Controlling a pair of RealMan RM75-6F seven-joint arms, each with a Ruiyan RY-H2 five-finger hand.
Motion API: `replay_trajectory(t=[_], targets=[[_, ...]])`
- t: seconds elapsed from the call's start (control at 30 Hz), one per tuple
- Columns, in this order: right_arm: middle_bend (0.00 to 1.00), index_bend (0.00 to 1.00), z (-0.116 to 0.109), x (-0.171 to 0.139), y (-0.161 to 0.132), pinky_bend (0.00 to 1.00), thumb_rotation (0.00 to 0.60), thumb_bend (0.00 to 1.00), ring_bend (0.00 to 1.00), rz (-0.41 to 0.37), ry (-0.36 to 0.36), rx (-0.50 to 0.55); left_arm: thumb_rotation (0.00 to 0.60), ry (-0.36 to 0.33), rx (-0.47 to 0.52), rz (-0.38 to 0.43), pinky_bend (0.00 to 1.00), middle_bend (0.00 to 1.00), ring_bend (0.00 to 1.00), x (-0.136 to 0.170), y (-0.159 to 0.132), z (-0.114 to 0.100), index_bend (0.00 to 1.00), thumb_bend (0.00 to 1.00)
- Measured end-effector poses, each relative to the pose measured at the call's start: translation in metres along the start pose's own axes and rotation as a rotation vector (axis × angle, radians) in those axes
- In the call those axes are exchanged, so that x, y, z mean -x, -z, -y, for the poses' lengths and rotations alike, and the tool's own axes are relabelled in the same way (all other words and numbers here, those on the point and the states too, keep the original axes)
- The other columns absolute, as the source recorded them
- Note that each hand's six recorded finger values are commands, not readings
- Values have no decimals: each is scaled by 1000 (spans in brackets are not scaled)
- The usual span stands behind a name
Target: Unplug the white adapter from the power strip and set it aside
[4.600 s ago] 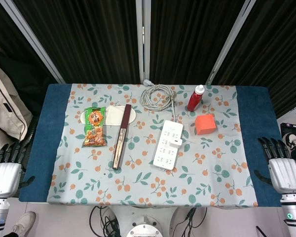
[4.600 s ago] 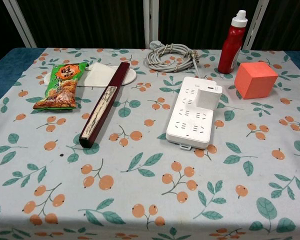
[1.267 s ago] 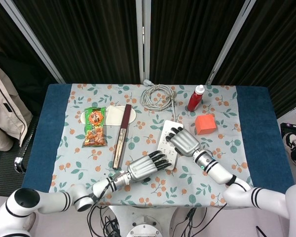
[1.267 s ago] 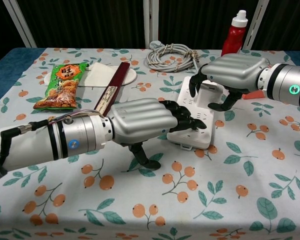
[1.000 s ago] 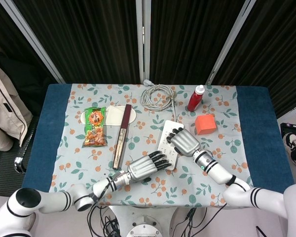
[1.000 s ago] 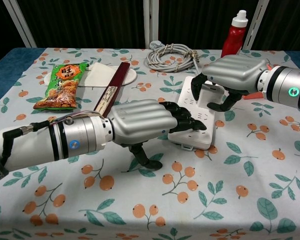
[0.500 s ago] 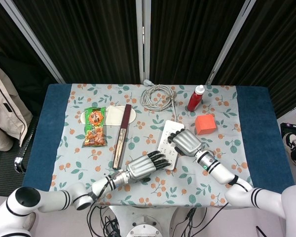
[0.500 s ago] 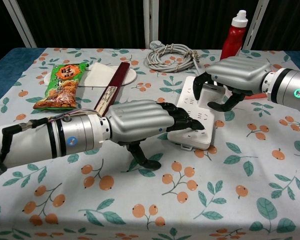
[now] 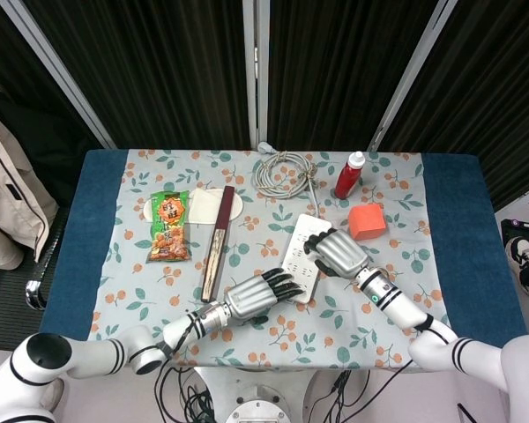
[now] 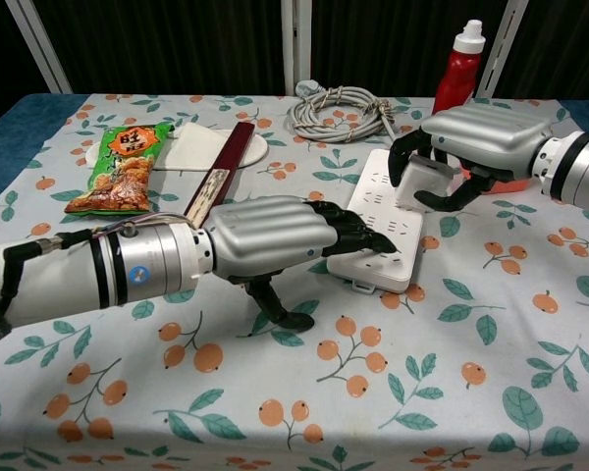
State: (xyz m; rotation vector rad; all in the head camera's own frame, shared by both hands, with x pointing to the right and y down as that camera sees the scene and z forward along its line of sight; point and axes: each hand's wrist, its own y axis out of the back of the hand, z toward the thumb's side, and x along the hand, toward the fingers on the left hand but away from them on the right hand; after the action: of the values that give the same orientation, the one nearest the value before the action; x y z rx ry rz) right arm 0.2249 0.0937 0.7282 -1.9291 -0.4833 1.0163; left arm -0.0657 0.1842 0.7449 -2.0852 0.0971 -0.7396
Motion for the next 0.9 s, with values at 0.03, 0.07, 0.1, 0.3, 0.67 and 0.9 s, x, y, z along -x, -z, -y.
replay_trajectory(t=[0.03, 0.07, 0.1, 0.3, 0.67, 0.9], targets=[[626, 865, 0, 0, 0, 460, 600, 585, 446, -1, 2, 1, 600, 0, 1, 0, 92, 149, 52, 0, 0, 0, 85, 77], [626, 865, 0, -1, 1, 460, 600, 585, 447, -1, 4, 0, 600, 1, 1, 0, 92, 149, 52, 0, 0, 0, 84, 77], [626, 866, -1, -1, 1, 460, 600, 585, 448, -2, 7, -1, 600, 0, 0, 0, 92, 149, 52, 0, 0, 0, 84, 77], [626, 859, -15, -3, -3, 460, 600, 586, 445, -13, 59, 17, 600, -25, -2, 7, 92, 149, 52, 2, -2, -7, 84, 77], [626, 820, -38, -35, 10, 462, 600, 585, 437, 48, 44, 143, 600, -156, -38, -14, 88, 149, 52, 36, 7, -49, 84, 77], [615, 774, -14, -66, 33, 465, 600, 580, 429, 167, -91, 264, 600, -247, -69, -128, 85, 149, 52, 79, 34, -81, 84, 75]])
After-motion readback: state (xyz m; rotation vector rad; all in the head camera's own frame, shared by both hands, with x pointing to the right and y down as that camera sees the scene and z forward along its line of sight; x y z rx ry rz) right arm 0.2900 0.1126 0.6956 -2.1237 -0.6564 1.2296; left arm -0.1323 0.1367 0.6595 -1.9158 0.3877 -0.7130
